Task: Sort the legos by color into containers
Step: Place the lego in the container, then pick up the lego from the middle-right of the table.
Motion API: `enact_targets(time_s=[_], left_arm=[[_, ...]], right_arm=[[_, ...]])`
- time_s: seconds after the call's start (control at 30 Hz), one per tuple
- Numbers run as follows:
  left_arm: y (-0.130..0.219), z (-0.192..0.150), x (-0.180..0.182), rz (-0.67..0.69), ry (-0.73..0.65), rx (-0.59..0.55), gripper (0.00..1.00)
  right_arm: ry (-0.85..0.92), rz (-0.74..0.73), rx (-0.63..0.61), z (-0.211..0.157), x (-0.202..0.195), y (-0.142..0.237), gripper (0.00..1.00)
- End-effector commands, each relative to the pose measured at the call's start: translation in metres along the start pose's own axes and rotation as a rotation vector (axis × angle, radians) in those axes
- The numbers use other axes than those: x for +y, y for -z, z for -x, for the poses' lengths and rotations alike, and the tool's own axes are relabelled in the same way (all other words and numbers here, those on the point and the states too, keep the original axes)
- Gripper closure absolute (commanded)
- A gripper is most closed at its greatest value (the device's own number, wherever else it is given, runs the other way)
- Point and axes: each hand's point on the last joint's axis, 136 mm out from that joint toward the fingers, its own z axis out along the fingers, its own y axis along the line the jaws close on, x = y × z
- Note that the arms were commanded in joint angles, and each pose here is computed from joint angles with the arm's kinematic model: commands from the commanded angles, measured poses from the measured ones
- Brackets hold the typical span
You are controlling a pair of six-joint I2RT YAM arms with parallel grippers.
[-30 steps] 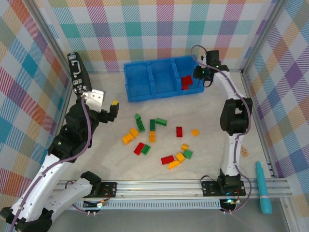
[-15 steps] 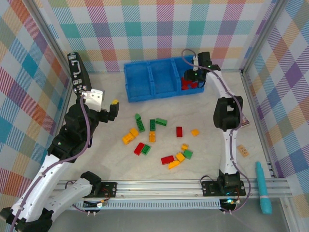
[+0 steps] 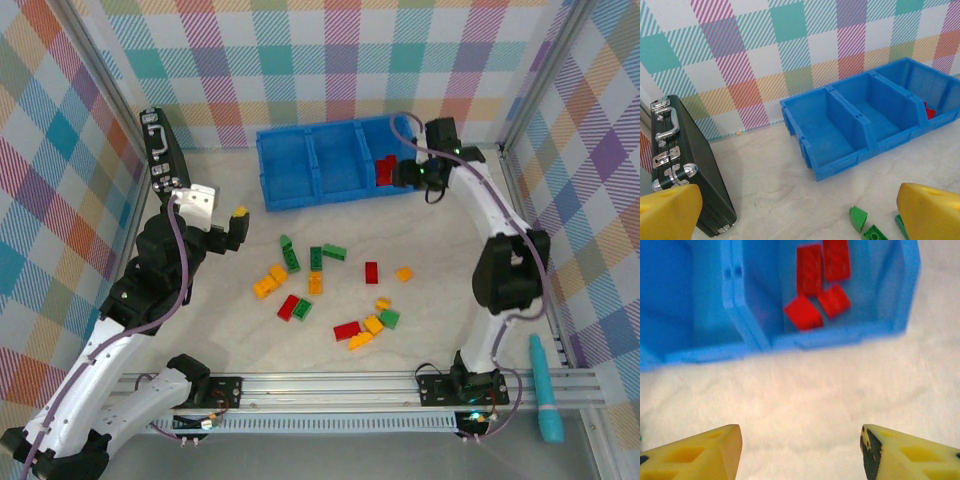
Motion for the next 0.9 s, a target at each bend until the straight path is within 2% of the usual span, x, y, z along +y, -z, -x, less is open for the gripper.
enact_targets(time_s=[0.0,0.1,0.13,0.33,0.53,0.87], left_arm=[[0.007,0.009,0.002,-0.011,0.032,-0.045,0.0],[0.009,0.008,0.002,-0.015,0.034,-0.045,0.0],[0.009,0.008,0.001,-0.018,0.035,-0.047,0.0],[0.01,0.006,-0.001,-0.032,0.037,-0.047,0.0],[0.014,0.005,0.004,-0.01,0.047,-0.055,0.0],[0.023,0.008,0.007,-0.011,0.064,-0.085,0.0]], right_arm=[[-0.098,-0.063,0.178,-0.075,-0.015,-0.019,0.34],[-0.15,-0.084,0.255,-0.12,-0.018,-0.02,0.29],[-0.174,-0.092,0.275,-0.132,-0.018,-0.02,0.22],[-0.307,-0.153,0.317,-0.168,-0.024,-0.01,0.06],[-0.39,-0.185,0.391,-0.193,-0.027,-0.02,0.07],[-0.425,-0.242,0.444,-0.212,-0.029,-0.035,0.12]])
